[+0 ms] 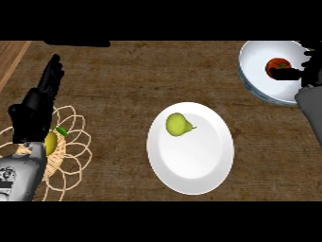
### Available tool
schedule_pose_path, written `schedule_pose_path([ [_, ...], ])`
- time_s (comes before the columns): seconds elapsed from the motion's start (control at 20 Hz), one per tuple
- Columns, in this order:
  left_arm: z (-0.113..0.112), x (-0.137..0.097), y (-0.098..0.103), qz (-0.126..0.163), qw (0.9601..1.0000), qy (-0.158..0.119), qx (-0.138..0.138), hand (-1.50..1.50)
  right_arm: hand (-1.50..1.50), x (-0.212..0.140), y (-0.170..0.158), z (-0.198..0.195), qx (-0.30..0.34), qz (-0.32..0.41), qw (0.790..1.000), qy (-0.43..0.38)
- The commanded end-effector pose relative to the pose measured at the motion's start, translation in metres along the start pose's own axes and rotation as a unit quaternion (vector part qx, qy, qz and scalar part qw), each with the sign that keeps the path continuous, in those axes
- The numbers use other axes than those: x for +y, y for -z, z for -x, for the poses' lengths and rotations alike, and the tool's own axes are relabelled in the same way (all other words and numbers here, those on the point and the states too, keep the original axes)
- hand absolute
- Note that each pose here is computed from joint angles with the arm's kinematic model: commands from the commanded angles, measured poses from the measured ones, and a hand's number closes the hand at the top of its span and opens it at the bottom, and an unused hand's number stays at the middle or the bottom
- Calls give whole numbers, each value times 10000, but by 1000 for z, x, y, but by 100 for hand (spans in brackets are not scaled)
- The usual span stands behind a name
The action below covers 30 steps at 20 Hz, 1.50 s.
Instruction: Pick the tomato from the plate and place it in the bowl
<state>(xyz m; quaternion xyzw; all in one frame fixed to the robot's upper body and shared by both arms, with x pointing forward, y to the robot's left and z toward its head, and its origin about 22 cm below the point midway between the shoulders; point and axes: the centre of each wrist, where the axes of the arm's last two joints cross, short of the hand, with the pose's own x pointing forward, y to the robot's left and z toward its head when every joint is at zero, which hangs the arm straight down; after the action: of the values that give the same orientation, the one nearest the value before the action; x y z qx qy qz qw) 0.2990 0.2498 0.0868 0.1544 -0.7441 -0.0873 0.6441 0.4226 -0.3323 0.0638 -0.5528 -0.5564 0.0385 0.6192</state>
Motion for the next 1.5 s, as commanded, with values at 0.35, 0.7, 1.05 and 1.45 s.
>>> schedule_pose_path([
  [0.35,3,-13,-2,5,10000,-75,52,0,-150,-17,13,24,-430,-2,9874,1521],
  [0.7,5,5,-11,-85,9998,55,174,0,-150,-16,2,69,-207,-2,9770,2120],
  [1.05,0,7,0,-261,9991,11,328,0,-150,-60,14,113,-445,-179,9556,2906],
  [1.45,13,14,-13,-280,9989,99,354,0,-150,-50,-37,134,-740,-922,9446,3062],
])
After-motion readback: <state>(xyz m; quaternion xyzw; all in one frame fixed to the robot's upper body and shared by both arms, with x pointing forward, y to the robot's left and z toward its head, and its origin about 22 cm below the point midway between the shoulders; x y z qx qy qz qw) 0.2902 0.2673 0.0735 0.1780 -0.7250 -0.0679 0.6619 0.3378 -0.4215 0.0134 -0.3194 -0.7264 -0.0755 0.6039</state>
